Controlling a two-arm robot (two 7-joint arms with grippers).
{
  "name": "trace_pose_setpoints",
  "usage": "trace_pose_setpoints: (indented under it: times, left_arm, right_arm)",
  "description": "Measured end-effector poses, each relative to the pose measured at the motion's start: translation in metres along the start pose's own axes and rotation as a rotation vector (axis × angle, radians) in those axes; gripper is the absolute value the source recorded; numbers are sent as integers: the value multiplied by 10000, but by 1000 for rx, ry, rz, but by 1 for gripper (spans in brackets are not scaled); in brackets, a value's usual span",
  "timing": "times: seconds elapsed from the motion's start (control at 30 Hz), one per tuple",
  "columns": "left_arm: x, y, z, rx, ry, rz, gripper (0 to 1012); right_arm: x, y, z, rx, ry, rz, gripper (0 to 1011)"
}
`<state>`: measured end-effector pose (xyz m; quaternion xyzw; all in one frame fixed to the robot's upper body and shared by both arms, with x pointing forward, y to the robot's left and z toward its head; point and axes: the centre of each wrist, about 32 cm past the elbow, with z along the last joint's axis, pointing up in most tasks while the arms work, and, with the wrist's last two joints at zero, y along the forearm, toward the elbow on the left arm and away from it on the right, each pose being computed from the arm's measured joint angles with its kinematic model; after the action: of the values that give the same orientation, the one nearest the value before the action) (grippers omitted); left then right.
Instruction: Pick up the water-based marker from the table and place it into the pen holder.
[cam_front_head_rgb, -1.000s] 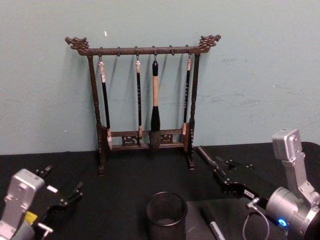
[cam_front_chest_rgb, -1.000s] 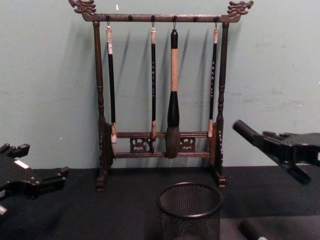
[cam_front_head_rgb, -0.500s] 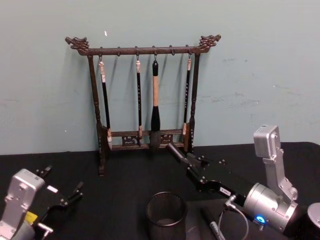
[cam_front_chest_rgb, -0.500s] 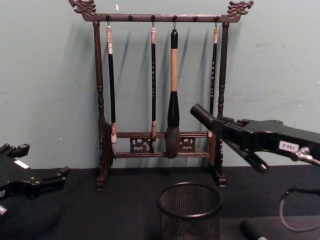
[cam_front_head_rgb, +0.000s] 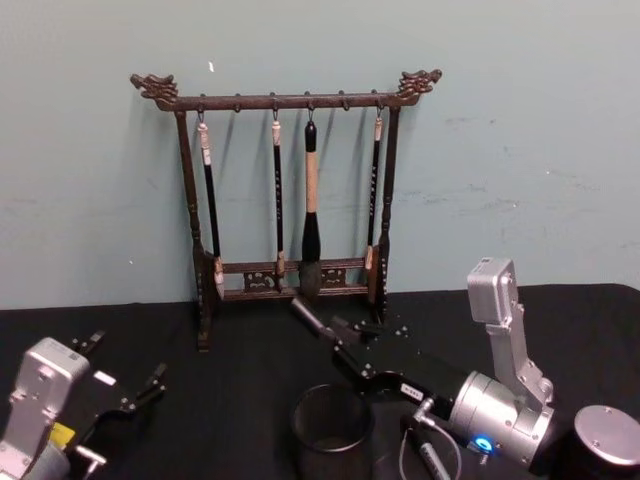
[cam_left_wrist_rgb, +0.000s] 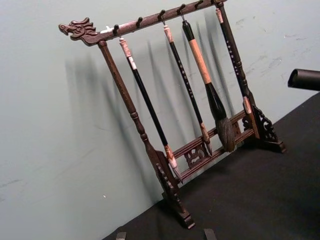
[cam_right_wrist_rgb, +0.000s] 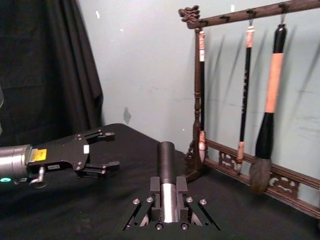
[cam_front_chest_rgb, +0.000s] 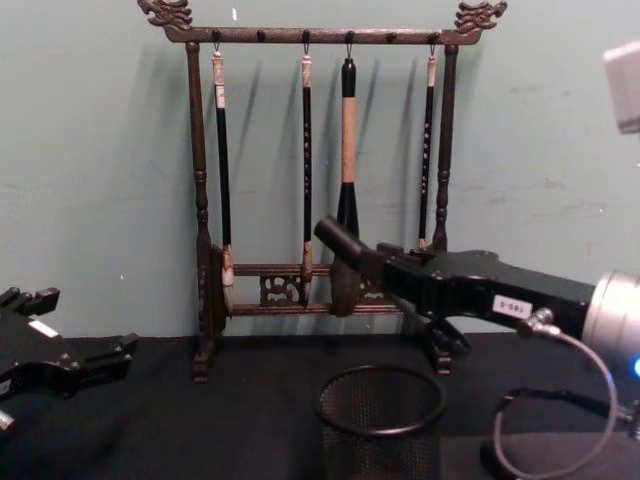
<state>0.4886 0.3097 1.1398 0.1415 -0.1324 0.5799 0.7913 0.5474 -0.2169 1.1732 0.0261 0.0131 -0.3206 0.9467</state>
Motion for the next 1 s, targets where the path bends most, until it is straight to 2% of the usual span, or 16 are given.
trace_pose_setpoints:
  times: [0.43,1.0]
  left_arm:
    - [0,0,0,0,0,0,1001]
    - [0,0,0,0,0,0,1001]
  right_arm:
    - [-41,117,-90,-9,16,46,194]
    - [-66,159,-170,-32,27,62,194]
